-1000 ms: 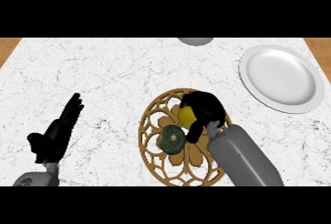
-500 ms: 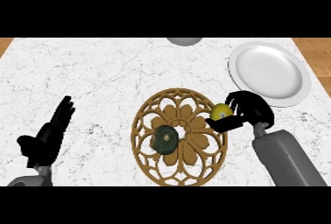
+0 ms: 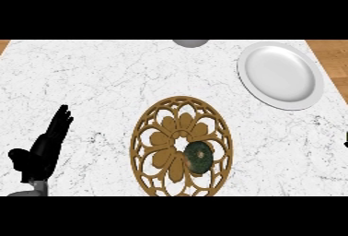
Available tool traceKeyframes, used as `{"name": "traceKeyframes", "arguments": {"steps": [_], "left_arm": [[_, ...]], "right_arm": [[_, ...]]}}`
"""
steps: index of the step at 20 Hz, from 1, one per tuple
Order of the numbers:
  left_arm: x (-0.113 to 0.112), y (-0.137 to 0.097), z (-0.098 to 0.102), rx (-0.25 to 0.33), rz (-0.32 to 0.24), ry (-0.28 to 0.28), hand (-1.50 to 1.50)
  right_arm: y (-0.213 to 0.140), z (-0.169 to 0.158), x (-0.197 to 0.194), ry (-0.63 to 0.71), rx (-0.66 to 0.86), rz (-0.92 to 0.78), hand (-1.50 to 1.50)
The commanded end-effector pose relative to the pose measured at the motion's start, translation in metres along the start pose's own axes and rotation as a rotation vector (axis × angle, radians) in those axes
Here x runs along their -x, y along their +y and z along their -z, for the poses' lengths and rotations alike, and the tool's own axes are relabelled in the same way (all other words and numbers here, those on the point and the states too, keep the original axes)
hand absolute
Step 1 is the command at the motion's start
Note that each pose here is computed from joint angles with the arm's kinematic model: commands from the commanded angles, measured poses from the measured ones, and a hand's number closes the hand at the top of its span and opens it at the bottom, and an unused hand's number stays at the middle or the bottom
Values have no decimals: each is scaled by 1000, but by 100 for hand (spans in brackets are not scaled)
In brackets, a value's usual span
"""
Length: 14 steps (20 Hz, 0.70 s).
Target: Pick the lemon from the placemat and place it in the plate
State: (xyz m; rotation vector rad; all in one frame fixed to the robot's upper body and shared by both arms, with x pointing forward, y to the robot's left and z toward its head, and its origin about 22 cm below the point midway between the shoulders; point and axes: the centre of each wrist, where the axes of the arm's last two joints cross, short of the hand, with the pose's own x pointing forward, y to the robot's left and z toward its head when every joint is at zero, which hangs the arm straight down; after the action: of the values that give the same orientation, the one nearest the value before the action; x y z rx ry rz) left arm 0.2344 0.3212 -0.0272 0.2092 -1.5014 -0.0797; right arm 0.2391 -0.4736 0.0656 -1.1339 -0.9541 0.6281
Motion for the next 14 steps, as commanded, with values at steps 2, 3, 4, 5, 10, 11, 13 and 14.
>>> {"name": "traceKeyframes", "arguments": {"steps": [2,3,4,5,10,11,13,14], "left_arm": [[-3,-26,1,43,-13,-17,0],[-4,-9,6,51,10,-12,0],[8,-6,-4,56,-6,-4,0],[2,-13,5,62,7,-20,0],[-5,-25,-2,60,-4,-31,0],[-4,-19,-1,63,-6,-25,0],[3,-19,7,64,4,-20,0],[-8,-18,22,51,-1,-42,0]], "right_arm": [[-46,-29,67,-23,155,25,150],[-67,-32,67,-58,167,25,150],[-71,-43,83,-63,181,45,150],[-69,-32,77,-59,208,56,150],[-105,-57,55,-131,390,86,150],[-94,-64,45,-136,407,86,150],[-113,-61,33,-161,450,90,150],[-109,-62,33,-164,447,80,150]]}}
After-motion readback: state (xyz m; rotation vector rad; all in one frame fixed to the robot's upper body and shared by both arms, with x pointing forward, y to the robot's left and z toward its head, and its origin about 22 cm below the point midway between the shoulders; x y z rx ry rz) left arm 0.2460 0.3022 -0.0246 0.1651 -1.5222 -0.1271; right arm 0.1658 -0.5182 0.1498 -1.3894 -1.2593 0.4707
